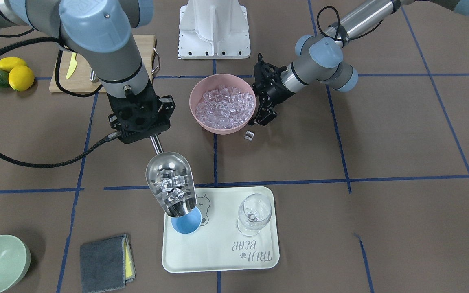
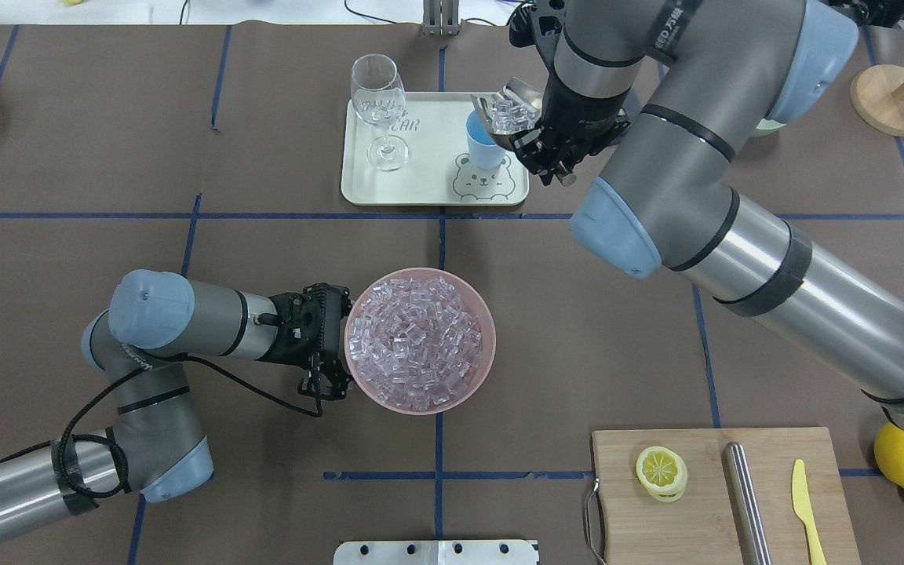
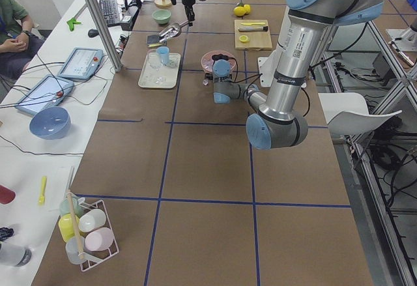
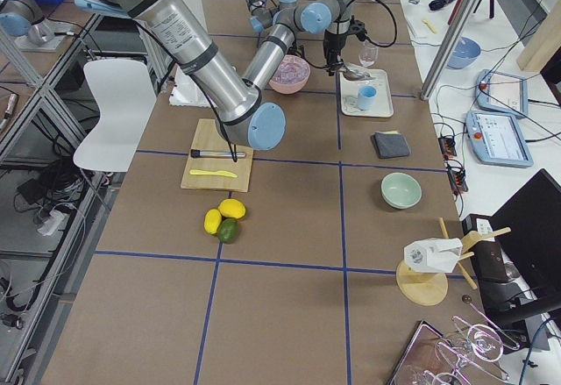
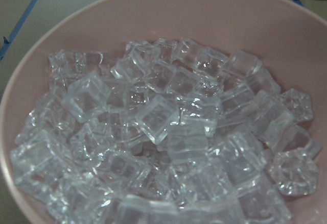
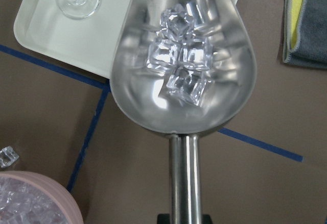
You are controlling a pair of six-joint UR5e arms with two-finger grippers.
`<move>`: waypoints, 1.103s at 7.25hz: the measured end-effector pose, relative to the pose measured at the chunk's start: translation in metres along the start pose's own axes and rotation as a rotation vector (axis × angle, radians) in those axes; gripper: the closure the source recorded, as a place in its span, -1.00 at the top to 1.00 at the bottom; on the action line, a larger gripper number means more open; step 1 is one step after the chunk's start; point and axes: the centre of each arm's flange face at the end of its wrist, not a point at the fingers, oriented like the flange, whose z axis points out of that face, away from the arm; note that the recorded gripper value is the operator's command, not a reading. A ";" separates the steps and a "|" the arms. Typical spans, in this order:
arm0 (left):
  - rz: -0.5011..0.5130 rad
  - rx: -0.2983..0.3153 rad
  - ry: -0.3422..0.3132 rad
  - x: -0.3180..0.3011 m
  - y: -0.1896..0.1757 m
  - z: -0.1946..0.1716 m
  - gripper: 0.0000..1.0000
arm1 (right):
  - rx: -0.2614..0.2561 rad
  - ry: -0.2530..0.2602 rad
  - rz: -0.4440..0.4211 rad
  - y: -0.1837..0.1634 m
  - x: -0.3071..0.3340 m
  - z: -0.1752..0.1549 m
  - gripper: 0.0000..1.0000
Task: Put ice in cup with scoop
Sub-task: 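Carry the filled scoop to the blue cup and tip ice into it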
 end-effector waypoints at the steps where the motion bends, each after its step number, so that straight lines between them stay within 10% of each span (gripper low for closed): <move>1: 0.000 0.000 0.000 0.000 0.000 0.000 1.00 | -0.021 -0.002 0.007 -0.006 0.000 0.006 -1.00; 8: -0.001 -0.003 0.001 0.000 0.001 0.002 1.00 | -0.204 0.047 -0.013 -0.023 -0.021 0.004 -1.00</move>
